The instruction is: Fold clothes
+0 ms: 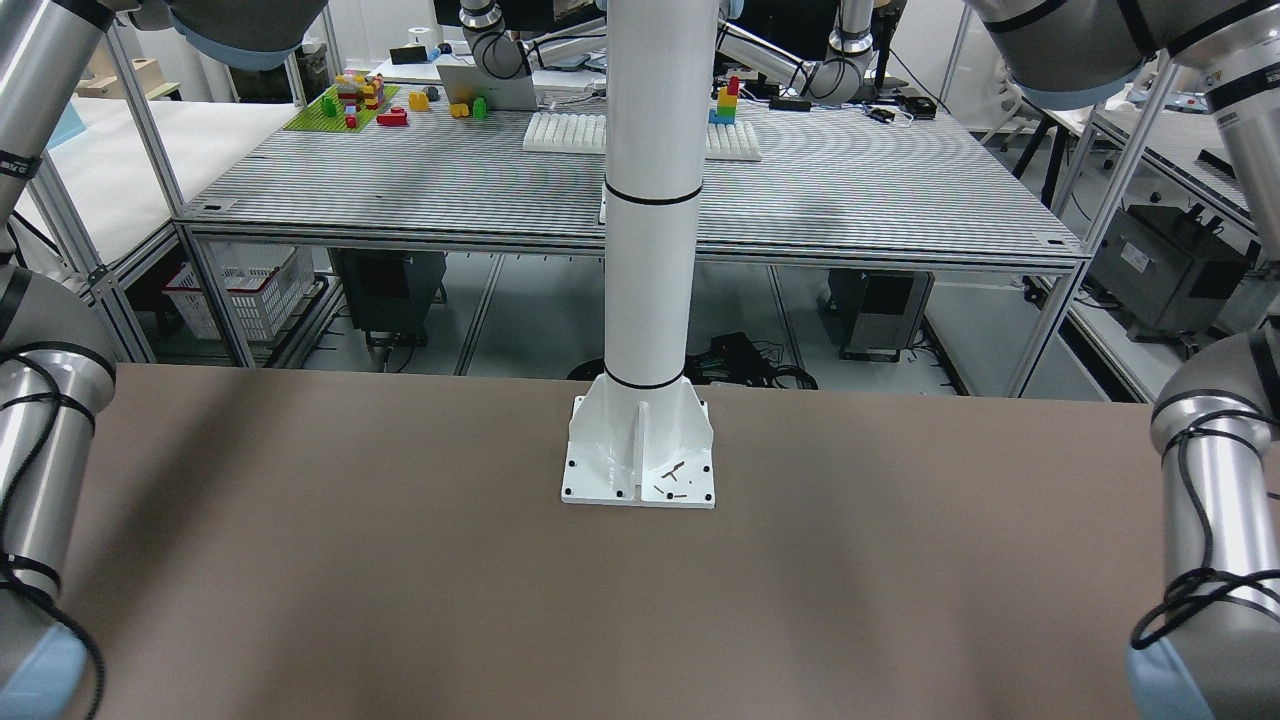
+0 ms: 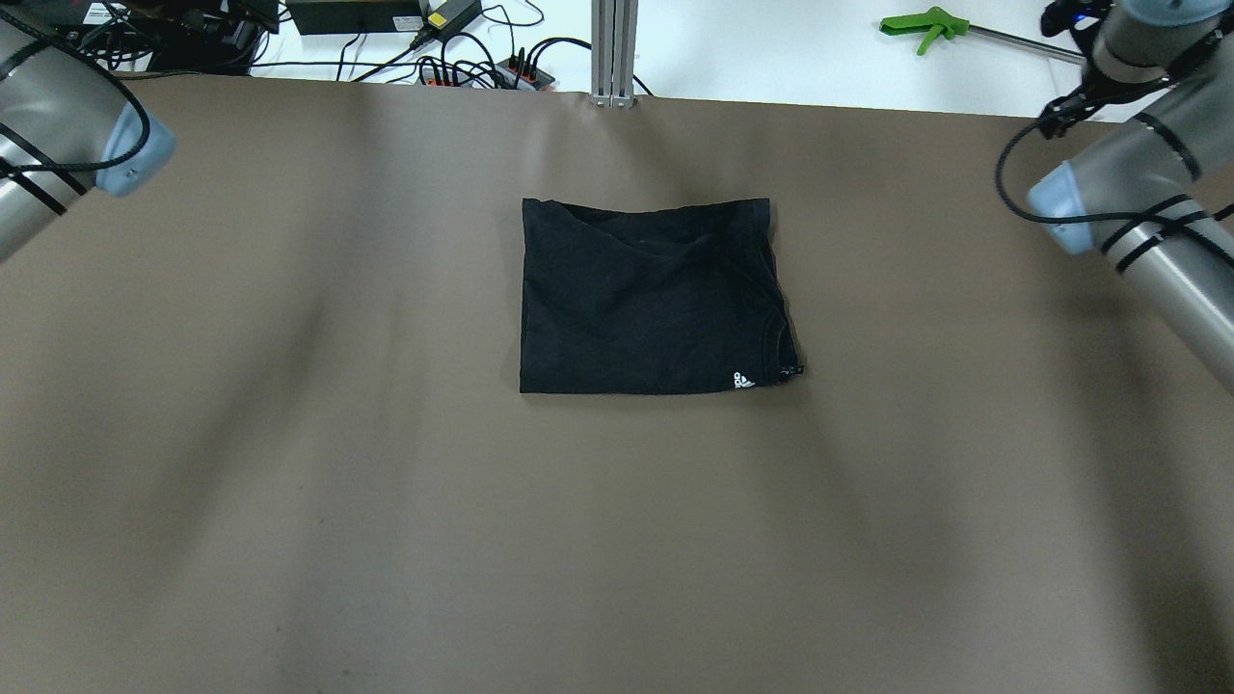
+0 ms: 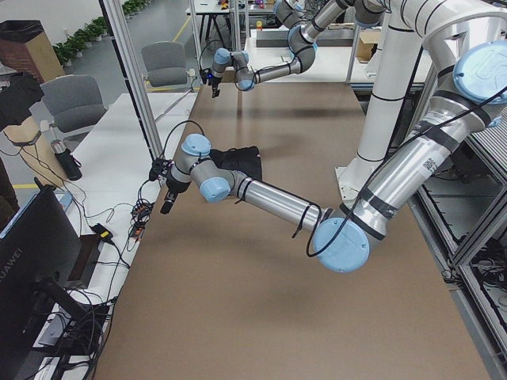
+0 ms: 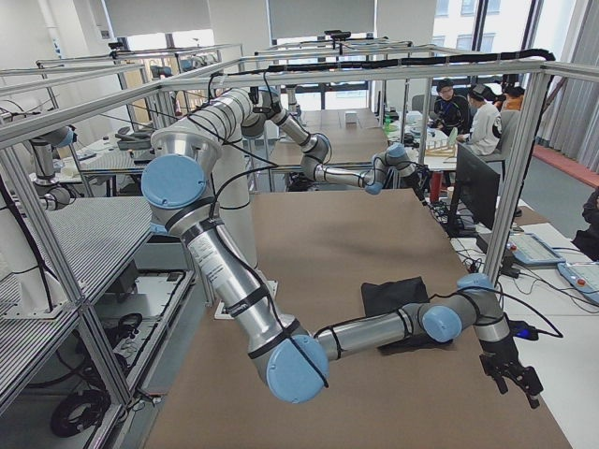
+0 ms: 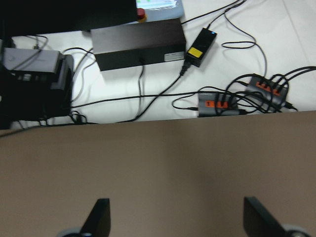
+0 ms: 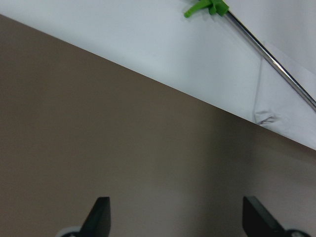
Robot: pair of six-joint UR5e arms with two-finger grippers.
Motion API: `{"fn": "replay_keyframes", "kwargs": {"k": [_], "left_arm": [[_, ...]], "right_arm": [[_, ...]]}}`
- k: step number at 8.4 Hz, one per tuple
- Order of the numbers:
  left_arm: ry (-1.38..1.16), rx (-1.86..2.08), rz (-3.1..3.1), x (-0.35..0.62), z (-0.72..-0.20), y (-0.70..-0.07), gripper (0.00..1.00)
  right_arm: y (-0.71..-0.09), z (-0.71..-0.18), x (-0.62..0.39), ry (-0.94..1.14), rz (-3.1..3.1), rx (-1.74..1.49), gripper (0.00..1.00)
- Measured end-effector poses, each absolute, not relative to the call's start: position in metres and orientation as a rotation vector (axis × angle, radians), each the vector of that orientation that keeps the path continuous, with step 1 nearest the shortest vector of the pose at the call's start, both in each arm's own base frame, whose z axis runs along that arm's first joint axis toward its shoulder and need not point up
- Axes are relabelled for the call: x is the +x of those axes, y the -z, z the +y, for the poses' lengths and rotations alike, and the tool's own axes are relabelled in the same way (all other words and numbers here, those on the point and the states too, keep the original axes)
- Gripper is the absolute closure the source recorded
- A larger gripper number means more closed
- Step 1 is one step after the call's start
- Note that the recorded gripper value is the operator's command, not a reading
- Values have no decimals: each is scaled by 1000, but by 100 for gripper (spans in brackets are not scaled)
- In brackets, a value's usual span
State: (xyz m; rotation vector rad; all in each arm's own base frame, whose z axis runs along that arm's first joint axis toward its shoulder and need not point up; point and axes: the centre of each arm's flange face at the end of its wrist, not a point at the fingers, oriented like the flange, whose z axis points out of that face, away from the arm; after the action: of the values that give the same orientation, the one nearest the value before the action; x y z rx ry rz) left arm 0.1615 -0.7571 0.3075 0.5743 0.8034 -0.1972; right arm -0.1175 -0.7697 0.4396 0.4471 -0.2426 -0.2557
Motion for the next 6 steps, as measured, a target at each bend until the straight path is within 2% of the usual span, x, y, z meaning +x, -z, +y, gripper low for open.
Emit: {"fn": "replay_keyframes", "kwargs": {"k": [2,4,6], "left_arm": [[151,627,642,96,-769,-318,5],[53,651,409,34,-763,-356,5],[-49,628,257,-7,-689,-437,5]], "right_arm": [[-487,-744,-28,333,-207,417,6],[-540,-699,61,386,-173,387,6],[-572,-650,145,400,-164,369,6]]}}
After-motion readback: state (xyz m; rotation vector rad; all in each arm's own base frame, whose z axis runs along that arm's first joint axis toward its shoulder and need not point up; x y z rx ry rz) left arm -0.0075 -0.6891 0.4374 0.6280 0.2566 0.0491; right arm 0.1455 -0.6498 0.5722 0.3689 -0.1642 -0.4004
